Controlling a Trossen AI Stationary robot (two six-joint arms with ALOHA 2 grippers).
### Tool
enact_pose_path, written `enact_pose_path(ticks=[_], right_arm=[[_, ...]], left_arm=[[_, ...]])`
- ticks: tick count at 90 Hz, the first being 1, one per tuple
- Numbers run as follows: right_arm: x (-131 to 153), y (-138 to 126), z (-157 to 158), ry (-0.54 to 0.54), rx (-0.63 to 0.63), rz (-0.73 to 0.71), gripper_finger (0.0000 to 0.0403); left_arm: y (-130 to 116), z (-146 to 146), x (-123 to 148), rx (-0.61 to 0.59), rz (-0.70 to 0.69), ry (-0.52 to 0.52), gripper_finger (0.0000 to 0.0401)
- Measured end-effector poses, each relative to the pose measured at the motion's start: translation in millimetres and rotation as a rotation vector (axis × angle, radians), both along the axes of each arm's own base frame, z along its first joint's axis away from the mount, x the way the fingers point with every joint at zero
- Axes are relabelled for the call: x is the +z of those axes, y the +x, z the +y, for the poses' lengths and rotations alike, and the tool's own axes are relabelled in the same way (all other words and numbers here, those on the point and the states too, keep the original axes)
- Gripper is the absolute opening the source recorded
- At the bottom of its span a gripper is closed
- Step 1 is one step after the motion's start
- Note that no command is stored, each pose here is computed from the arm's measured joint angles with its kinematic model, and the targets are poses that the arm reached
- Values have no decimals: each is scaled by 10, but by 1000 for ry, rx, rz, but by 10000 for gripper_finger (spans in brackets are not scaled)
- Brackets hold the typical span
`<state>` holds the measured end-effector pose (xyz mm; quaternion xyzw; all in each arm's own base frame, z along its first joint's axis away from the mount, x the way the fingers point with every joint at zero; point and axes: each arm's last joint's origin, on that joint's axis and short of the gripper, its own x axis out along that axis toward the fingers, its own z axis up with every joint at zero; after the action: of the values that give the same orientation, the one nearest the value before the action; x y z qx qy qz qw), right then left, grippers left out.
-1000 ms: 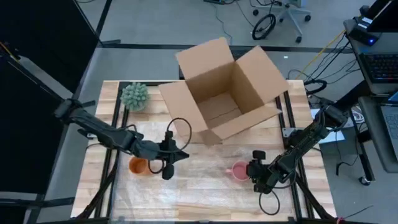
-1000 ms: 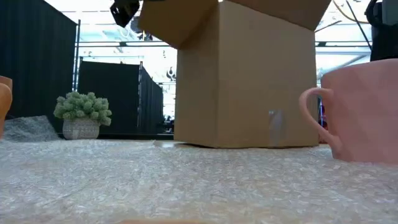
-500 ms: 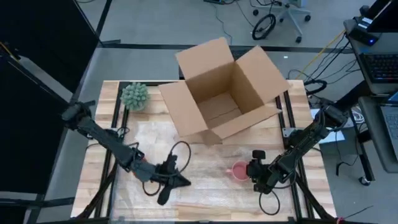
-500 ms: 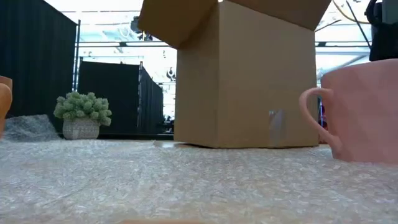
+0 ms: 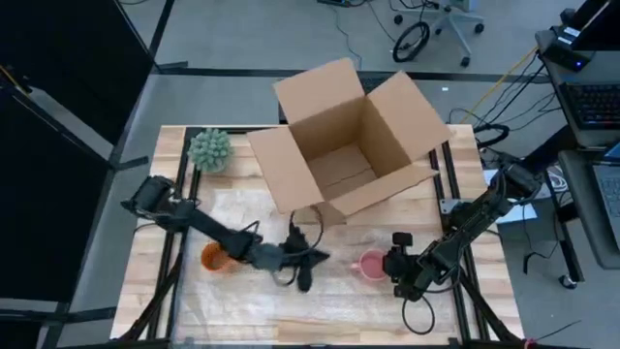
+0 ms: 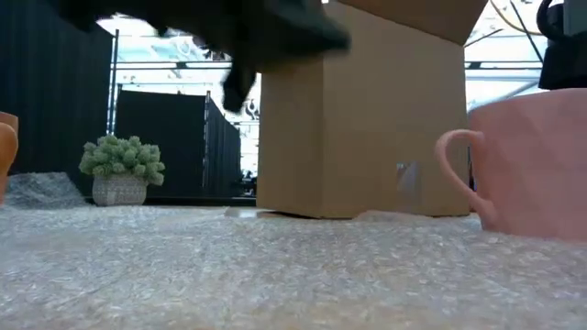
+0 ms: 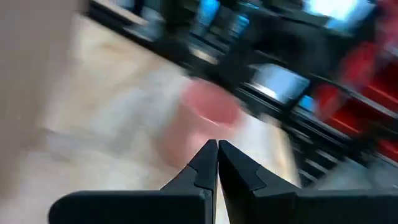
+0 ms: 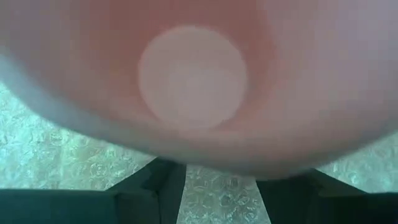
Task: Wrap mug
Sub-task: Wrap the pink mug with bubble wrap
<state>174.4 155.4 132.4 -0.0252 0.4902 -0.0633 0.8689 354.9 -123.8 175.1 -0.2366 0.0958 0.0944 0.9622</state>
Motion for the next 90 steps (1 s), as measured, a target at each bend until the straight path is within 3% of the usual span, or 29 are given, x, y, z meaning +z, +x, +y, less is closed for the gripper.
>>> enact_pose_path(ticks=[27,42,57,76,90], right_arm=[[1,2,-1,5,-16,-7,164],[0,0,1,17,-28,-6,164],[1,2,3,21,-28,-6,164],[3,2,17,42,-40,-12,166],[-4,-28,60,106,-12,42,192]], left_arm=[[145,645,-51,261,113,145,0],[90,706,-131,329,210,142,0],[75,483,-103,227,170,97,0],[43,57,15,-127,66,110,0],[25,-16,33,-147,43,92,0]])
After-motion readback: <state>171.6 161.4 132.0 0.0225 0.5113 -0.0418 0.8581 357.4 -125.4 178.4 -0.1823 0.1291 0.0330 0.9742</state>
